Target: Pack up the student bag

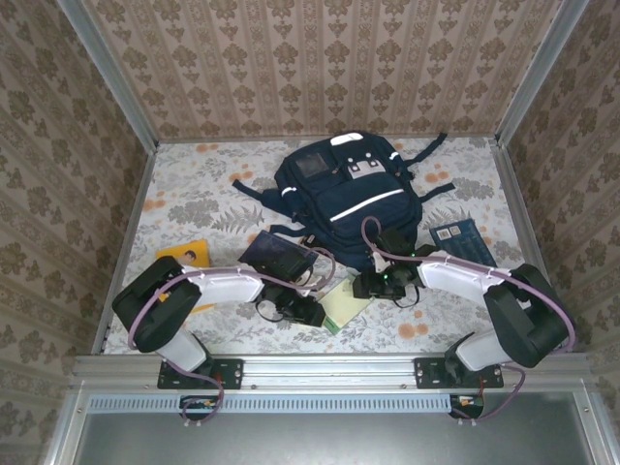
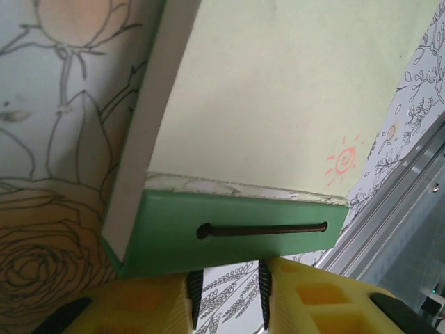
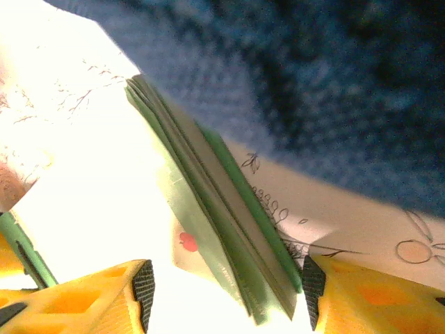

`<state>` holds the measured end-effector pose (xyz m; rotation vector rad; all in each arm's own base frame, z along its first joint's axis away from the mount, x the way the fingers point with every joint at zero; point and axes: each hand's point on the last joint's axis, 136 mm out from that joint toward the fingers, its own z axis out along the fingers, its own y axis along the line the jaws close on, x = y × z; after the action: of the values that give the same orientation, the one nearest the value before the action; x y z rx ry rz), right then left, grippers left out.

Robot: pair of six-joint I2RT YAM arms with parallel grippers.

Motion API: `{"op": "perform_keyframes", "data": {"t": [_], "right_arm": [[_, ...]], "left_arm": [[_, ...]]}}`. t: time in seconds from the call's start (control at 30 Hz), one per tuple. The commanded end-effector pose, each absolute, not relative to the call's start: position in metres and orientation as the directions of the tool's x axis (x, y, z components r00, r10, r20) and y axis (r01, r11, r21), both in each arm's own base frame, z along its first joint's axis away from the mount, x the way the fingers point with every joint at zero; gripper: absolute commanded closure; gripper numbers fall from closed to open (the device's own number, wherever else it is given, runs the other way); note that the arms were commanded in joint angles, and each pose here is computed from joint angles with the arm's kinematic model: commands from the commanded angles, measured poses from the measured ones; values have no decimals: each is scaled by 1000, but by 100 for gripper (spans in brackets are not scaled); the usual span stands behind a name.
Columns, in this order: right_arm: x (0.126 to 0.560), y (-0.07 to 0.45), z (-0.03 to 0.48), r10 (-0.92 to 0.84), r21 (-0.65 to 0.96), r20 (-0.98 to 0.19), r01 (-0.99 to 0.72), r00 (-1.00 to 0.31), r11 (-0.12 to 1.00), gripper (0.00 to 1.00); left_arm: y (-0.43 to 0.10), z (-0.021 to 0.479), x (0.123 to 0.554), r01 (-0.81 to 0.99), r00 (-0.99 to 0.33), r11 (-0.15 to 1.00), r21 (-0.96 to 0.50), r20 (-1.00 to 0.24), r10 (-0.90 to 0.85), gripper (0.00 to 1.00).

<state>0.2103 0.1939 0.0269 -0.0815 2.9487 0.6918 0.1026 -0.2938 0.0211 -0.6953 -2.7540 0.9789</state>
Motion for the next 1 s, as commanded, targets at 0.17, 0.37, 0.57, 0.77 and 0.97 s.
{"op": "perform_keyframes", "data": {"t": [0.17, 0.37, 0.57, 0.77, 0.97], "right_arm": [[190, 220, 61, -45, 627, -109, -104, -993, 772, 45], [188, 227, 70, -48, 665, -98, -101, -994, 740, 55], [191, 227, 57, -41, 650, -77, -81, -996, 756, 67], [201, 208, 49, 5, 549, -110, -56, -994, 834, 87], [207, 207, 73, 57, 588, -137, -35, -989, 808, 93]], "left_arm": [[-295, 13, 127, 427, -884, 702, -570, -101, 456, 70], [-293, 11, 128, 424, -886, 708, -565, -98, 453, 70], [-293, 11, 129, 425, -886, 709, -563, -98, 454, 71], [-283, 19, 134, 415, -898, 738, -532, -107, 428, 65], [-261, 52, 154, 296, -953, 756, -583, -134, 270, 44]]}}
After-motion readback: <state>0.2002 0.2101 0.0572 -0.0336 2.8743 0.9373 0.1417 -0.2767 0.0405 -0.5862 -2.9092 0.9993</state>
